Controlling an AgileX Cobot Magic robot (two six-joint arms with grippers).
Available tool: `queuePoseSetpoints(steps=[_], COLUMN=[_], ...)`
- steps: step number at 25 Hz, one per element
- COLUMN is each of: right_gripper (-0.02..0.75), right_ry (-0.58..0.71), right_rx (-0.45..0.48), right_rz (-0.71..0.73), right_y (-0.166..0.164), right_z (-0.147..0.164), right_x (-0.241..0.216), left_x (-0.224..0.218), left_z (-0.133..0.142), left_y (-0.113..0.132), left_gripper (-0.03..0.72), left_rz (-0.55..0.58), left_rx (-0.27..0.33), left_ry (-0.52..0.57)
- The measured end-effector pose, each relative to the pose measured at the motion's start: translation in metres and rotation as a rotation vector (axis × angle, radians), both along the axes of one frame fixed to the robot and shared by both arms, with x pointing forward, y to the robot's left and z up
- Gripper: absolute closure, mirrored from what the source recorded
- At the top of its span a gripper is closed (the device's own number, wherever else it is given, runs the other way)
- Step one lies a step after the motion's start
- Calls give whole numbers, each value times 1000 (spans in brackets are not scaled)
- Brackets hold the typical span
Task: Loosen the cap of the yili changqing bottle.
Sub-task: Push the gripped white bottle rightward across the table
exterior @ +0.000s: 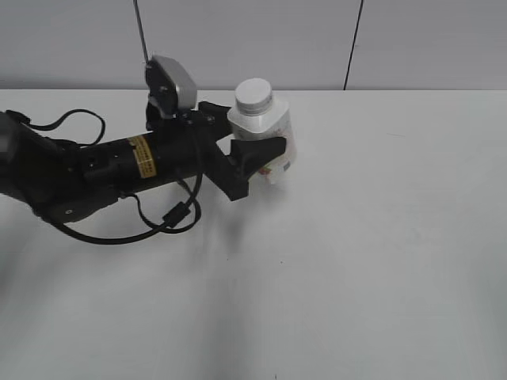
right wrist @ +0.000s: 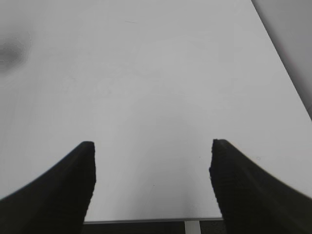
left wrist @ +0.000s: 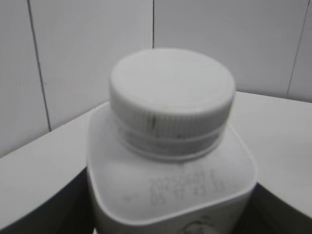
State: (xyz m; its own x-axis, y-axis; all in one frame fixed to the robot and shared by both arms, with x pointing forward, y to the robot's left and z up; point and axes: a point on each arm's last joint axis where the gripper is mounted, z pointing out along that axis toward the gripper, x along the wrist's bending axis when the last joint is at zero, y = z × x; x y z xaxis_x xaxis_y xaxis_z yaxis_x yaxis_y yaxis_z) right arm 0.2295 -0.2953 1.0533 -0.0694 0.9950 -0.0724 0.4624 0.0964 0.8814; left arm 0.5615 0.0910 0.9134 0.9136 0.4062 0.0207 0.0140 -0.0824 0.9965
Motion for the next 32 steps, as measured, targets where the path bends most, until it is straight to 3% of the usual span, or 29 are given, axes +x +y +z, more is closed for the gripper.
queuePoseSetpoints(steps=[12,22,32], right_gripper=[160,160,160], right_ry=[0,-1,-1], right_rx=[0,0,0], right_rz=[0,0,0], right_y=[0,0,0], right_z=[0,0,0], right_x=[0,0,0], left_x=[-13,-19,-26], left_z=[-34,-58,-61], left_y=[-48,-52,-53], left_gripper=[239,239,239], left_rz=[-111,-157,-249], left_rx=[40,54,119], left_ry=[76,116,39])
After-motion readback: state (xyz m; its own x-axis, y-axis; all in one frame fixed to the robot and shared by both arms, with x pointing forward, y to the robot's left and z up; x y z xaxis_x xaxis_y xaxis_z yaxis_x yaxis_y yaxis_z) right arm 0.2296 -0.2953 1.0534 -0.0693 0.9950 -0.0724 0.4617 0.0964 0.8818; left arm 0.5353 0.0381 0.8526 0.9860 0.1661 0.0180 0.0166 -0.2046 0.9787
